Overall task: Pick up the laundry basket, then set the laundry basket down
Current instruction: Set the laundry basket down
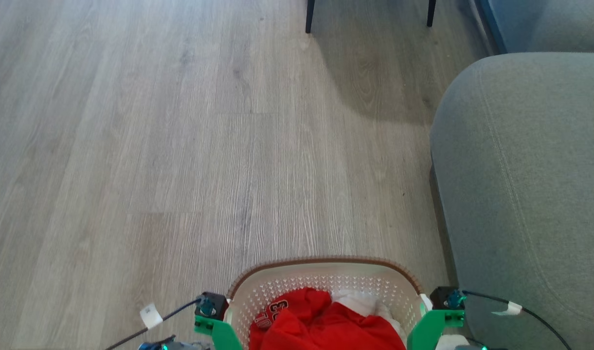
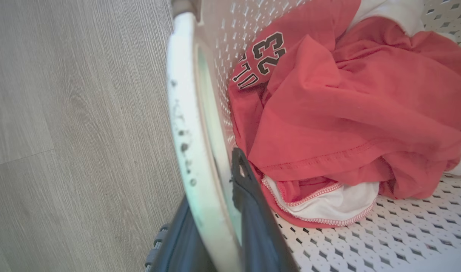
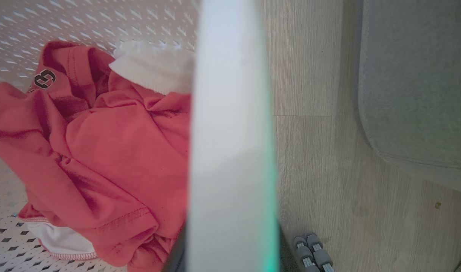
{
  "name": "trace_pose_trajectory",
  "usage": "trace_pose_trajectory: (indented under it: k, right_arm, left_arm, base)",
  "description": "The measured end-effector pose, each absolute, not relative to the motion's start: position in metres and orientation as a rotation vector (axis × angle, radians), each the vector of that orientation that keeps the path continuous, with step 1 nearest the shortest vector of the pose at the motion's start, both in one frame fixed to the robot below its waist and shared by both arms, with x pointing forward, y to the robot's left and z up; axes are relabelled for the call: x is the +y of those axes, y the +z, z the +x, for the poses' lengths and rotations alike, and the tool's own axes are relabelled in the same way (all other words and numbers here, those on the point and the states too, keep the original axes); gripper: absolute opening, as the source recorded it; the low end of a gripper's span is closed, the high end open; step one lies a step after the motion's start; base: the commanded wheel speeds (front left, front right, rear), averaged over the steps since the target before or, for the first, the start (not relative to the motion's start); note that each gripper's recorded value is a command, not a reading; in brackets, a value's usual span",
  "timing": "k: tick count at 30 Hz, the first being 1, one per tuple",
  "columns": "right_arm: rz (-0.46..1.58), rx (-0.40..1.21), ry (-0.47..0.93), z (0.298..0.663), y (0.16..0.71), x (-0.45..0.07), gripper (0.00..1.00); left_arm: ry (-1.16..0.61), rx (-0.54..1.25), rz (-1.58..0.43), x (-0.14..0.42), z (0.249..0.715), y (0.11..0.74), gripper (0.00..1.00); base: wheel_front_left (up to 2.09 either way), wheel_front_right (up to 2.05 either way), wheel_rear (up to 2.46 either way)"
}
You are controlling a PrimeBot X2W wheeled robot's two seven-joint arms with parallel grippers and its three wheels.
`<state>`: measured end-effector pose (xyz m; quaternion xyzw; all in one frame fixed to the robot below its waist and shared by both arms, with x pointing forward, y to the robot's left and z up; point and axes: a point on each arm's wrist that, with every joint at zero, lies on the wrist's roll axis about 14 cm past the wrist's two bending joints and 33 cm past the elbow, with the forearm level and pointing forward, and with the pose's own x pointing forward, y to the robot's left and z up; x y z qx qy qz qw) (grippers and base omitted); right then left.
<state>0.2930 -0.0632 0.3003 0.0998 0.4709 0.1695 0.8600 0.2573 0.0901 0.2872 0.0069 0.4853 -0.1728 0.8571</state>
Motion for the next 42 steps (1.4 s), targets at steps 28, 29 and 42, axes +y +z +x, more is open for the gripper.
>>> trace_pose_trajectory:
  k: [28,29,42]
  right_arm:
    - [0.177,0.869,0.383,0.467,0.273,-0.051,0.0]
    - [0.175,0.872,0.382,0.473,0.268,-0.052,0.0]
    - [0.187,0.964,0.363,0.494,0.176,-0.055,0.0]
  left_arm:
    - [-0.343,0.915,0.048,0.095,0.417,0.255,0.0]
    - [-0.344,0.916,0.048,0.095,0.422,0.25,0.0]
    - [-0.346,0.999,0.044,0.095,0.443,0.173,0.0]
  base:
    - [0.0,0.0,0.0]
    - [0.0,0.0,0.0]
    - [0.0,0.0,0.0]
